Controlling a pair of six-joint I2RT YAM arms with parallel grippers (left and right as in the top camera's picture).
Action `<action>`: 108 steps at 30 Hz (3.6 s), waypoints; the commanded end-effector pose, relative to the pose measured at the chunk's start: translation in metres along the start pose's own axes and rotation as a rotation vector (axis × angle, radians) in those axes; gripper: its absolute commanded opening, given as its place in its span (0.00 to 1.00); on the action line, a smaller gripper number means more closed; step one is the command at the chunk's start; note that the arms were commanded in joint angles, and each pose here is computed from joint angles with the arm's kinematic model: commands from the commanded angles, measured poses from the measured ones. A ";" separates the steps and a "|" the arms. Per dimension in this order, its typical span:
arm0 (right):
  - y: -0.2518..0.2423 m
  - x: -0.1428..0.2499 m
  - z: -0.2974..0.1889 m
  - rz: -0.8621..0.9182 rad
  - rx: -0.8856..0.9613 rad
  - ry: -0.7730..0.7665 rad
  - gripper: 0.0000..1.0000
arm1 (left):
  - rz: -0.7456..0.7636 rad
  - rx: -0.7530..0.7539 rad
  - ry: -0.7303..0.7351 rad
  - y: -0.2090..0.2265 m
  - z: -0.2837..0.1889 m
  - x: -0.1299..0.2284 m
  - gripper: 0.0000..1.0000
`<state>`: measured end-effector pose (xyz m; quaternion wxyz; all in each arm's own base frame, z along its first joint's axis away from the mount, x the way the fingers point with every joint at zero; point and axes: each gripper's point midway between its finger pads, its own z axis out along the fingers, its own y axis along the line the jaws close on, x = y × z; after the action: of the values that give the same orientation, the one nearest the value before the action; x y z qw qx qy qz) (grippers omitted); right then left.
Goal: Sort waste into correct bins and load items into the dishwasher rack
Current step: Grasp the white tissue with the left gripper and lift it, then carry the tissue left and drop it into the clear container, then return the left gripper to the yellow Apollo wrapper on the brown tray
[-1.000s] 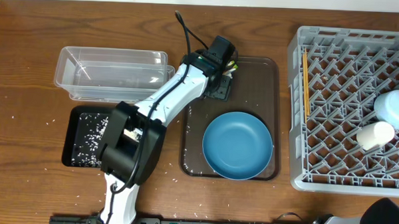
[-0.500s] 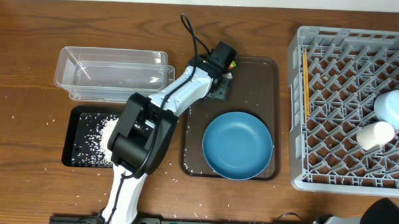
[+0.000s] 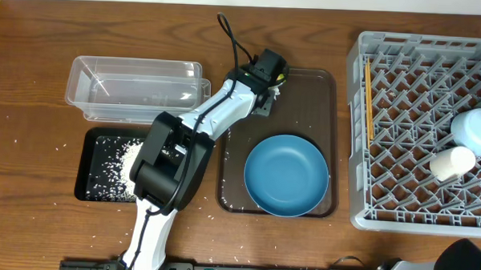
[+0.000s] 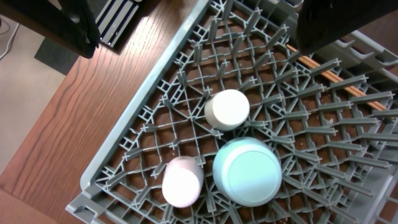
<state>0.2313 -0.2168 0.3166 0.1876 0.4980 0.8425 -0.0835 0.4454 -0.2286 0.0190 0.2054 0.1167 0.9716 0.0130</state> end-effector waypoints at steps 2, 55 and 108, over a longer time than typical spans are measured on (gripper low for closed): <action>-0.002 0.000 0.001 0.021 0.004 0.002 0.99 | 0.012 -0.023 0.015 0.006 0.007 0.005 0.50; -0.002 0.000 0.001 0.021 0.004 0.002 0.99 | -0.529 -0.215 -0.272 0.159 -0.167 -0.043 0.06; -0.002 0.000 0.001 0.021 0.004 0.002 0.99 | -0.097 0.295 -0.342 0.080 -0.244 -0.047 0.74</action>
<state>0.2314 -0.2169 0.3164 0.1874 0.4981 0.8425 -0.0835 0.4146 -0.1219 0.2797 0.3566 -0.0488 0.9171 -0.1713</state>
